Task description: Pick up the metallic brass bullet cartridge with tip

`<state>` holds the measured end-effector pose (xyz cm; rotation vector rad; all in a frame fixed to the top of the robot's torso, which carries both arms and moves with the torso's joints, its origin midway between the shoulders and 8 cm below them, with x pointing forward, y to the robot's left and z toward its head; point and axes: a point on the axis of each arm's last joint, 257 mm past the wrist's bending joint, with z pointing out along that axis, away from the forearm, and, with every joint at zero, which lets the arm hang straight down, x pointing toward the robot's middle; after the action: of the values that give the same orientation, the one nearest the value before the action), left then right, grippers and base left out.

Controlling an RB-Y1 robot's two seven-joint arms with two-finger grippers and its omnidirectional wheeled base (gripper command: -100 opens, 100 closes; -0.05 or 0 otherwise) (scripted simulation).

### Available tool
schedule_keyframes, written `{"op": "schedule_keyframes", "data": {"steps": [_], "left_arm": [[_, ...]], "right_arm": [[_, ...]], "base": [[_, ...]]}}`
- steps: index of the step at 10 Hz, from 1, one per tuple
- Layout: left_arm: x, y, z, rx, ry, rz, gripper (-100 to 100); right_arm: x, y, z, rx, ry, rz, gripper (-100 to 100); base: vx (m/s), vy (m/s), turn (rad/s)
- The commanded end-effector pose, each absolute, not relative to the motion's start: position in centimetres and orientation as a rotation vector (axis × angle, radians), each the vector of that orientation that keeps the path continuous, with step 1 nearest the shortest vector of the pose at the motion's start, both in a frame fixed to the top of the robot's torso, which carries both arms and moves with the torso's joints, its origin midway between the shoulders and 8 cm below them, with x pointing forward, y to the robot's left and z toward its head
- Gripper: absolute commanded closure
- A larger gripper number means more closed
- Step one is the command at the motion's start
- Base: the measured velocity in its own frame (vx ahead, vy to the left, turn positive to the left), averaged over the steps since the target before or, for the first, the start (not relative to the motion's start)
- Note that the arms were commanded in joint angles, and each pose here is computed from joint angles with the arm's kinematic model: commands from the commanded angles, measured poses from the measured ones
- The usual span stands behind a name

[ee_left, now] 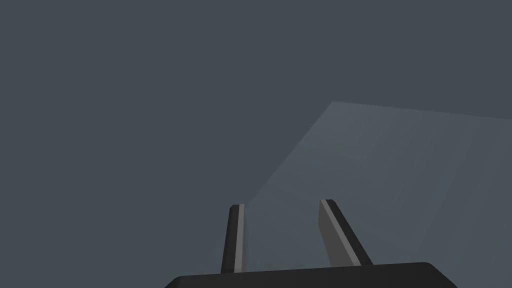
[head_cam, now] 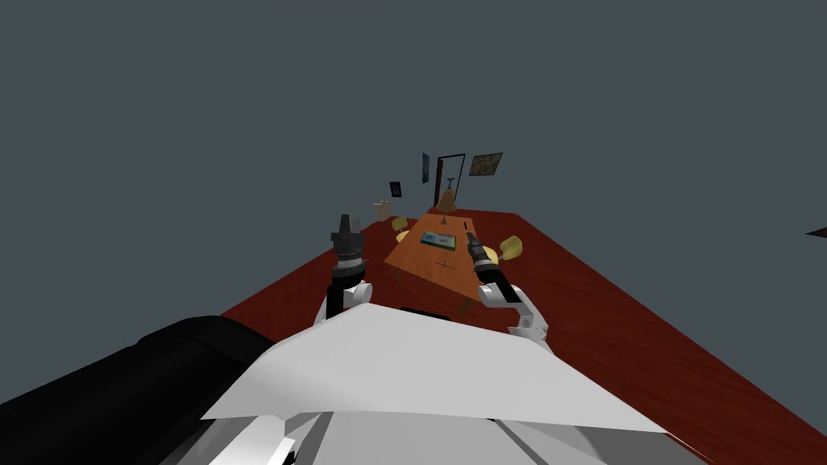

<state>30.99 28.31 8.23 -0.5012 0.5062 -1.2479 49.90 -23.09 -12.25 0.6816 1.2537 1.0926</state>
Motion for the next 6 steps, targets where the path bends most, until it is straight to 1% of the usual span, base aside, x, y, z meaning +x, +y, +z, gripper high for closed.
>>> {"op": "schedule_keyframes", "data": {"steps": [1,2,6], "left_arm": [[31.0,28.3,8.2,-0.501,0.506,-1.248,0],[31.0,28.3,8.2,-0.501,0.506,-1.248,0],[31.0,28.3,8.2,-0.501,0.506,-1.248,0]], "right_arm": [[50.6,-23.7,-14.4,0.696,1.302,1.054,-100],[51.6,-23.8,-15.5,0.688,1.352,1.011,-100],[53.7,-25.0,-19.6,0.696,1.484,0.894,-100]], "base": [[-0.003,0.007,0.091],[-0.004,0.014,0.196],[-0.003,0.01,0.129]]}}
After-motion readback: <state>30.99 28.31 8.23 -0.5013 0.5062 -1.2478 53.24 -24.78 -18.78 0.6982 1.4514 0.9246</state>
